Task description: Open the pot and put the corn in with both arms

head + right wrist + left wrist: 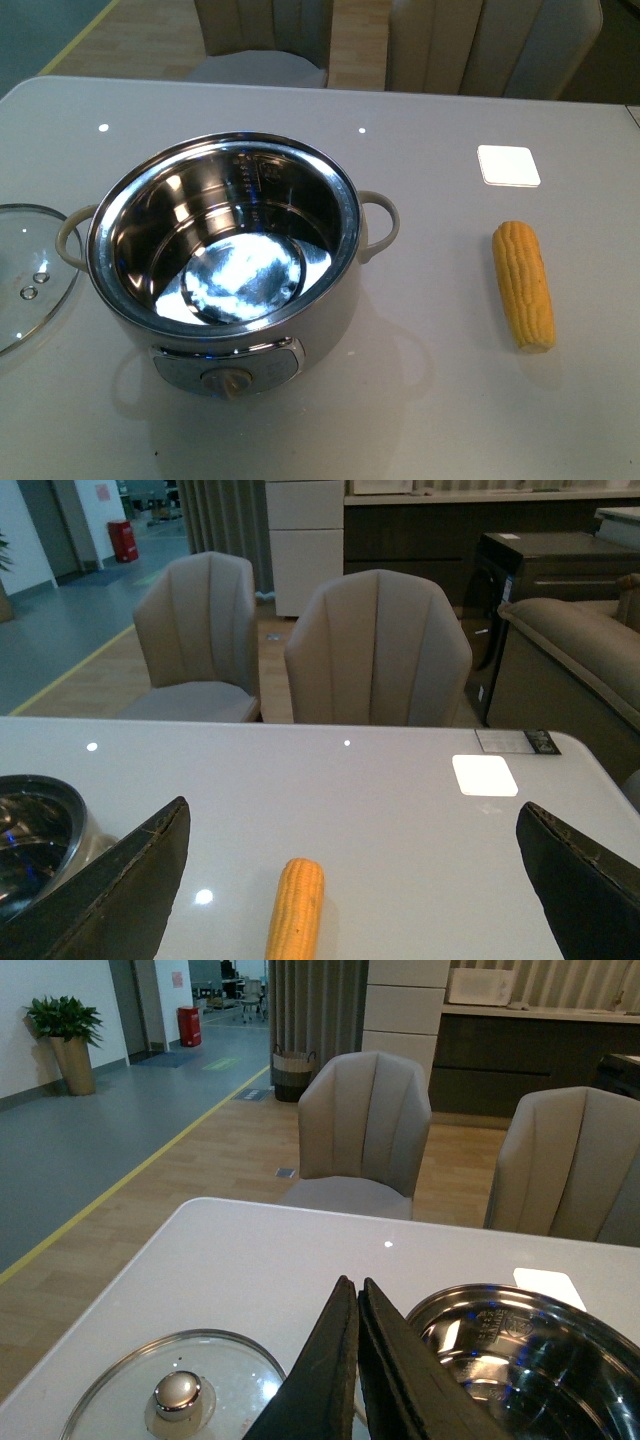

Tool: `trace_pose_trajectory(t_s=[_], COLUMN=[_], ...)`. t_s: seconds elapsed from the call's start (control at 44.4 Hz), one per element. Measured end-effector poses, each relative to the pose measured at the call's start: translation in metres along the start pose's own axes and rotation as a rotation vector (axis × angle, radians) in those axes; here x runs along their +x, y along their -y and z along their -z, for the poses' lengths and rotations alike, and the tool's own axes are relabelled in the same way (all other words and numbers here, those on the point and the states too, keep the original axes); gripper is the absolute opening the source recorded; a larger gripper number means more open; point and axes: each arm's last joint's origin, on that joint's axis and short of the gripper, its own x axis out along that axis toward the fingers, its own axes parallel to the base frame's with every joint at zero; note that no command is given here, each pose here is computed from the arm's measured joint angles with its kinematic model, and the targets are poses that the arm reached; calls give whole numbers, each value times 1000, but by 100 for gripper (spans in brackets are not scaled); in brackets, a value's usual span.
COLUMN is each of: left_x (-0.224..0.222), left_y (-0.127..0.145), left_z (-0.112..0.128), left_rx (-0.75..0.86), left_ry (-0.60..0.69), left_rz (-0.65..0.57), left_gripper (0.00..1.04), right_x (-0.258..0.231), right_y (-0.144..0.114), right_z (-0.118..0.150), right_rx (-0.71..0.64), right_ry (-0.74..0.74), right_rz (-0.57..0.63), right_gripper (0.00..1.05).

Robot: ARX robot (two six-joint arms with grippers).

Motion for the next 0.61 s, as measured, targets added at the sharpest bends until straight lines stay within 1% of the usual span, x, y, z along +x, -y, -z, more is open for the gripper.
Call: trace_pose_trajectory(t_s=[0.158, 0.248, 0.338, 0.496, 0.518, 0.541, 0.563, 0.608], left_x=[-2, -10, -13, -13, -13, -13, -13, -13], left_y=[0, 0, 0, 0, 0, 0, 0, 0], left_z=[0, 5, 3, 3, 3, 3, 3, 3], left_rx=[0, 0, 0, 0, 0, 0, 0, 0], left_ry=[-1, -34, -7, -6, -5, -5, -5, -5], left_rz=[0, 0, 0, 0, 0, 0, 0, 0], left_gripper=[3, 3, 3, 3, 4, 8, 13, 20], right_x=[0, 0, 0, 0, 0, 0, 0, 0], right_y=[0, 0, 0, 0, 0, 0, 0, 0], right_z=[0, 0, 0, 0, 0, 0, 0, 0], right_rx=[0, 0, 0, 0, 0, 0, 0, 0], right_ry=[0, 0, 0, 0, 0, 0, 0, 0], right_rz=[0, 0, 1, 0, 0, 0, 0, 0], right_gripper=[96, 96, 96, 96, 96, 96, 96, 96])
